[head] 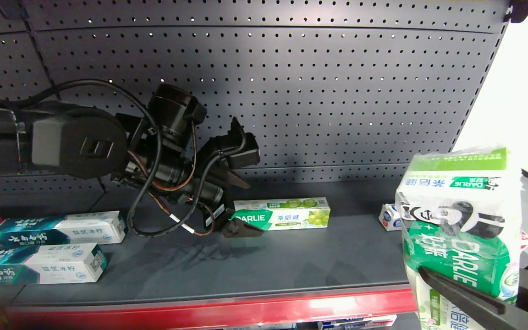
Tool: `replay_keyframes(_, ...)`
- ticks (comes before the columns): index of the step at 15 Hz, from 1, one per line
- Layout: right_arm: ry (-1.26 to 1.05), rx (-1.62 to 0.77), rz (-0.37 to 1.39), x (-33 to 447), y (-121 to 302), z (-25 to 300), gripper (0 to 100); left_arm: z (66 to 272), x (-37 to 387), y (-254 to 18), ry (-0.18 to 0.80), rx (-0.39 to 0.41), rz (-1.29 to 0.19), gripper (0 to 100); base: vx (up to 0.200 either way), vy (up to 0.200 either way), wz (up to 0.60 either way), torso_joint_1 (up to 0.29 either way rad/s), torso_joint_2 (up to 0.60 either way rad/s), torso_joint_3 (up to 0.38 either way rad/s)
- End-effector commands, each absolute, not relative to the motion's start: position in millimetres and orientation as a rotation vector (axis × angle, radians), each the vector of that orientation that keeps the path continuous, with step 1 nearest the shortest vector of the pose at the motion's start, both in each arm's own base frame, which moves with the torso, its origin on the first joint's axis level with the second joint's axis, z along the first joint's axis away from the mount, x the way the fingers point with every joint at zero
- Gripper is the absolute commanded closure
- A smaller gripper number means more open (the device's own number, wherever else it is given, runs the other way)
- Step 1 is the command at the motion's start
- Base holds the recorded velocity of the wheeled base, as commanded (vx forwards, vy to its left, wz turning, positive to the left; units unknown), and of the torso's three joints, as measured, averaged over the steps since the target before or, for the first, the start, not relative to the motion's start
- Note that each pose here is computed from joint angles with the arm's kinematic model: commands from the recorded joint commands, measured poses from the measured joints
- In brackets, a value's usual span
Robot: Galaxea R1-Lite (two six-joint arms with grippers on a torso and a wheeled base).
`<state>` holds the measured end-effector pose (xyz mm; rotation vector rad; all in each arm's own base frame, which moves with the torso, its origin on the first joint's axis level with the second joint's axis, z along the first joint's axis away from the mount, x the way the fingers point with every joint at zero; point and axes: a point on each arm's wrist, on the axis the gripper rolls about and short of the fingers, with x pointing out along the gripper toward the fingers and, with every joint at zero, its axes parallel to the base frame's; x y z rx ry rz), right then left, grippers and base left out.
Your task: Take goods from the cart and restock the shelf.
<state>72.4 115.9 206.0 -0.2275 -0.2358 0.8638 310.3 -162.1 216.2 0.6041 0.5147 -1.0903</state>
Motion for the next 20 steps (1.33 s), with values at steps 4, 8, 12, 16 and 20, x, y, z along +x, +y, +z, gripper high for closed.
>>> replay_keyframes(4,-0.235,-0.236,0.889,69.1,116.5,203.2,100,217.0,331.5,-153.0,0.561,0.609,-1.132,0,0.0,0.0,0.0,0.0,0.0,0.0)
replay_keyframes(8,-0.237,-0.235,0.897,65.5,112.2,200.4,100,207.4,343.0,-159.3,0.565,0.621,-1.145,0,0.0,0.0,0.0,0.0,0.0,0.0)
replay_keyframes(12,-0.242,-0.231,0.908,64.2,113.3,201.6,100,203.0,349.7,-159.6,0.567,0.627,-1.144,0,0.0,0.0,0.0,0.0,0.0,0.0)
replay_keyframes(16,-0.24,-0.233,0.91,64.0,113.2,200.8,100,198.9,353.5,-161.2,0.572,0.627,-1.147,0,0.0,0.0,0.0,0.0,0.0,0.0)
replay_keyframes(20,-0.24,-0.233,0.91,63.8,112.8,200.6,100,192.4,362.8,-166.4,0.57,0.637,-1.154,0,0.0,0.0,0.0,0.0,0.0,0.0)
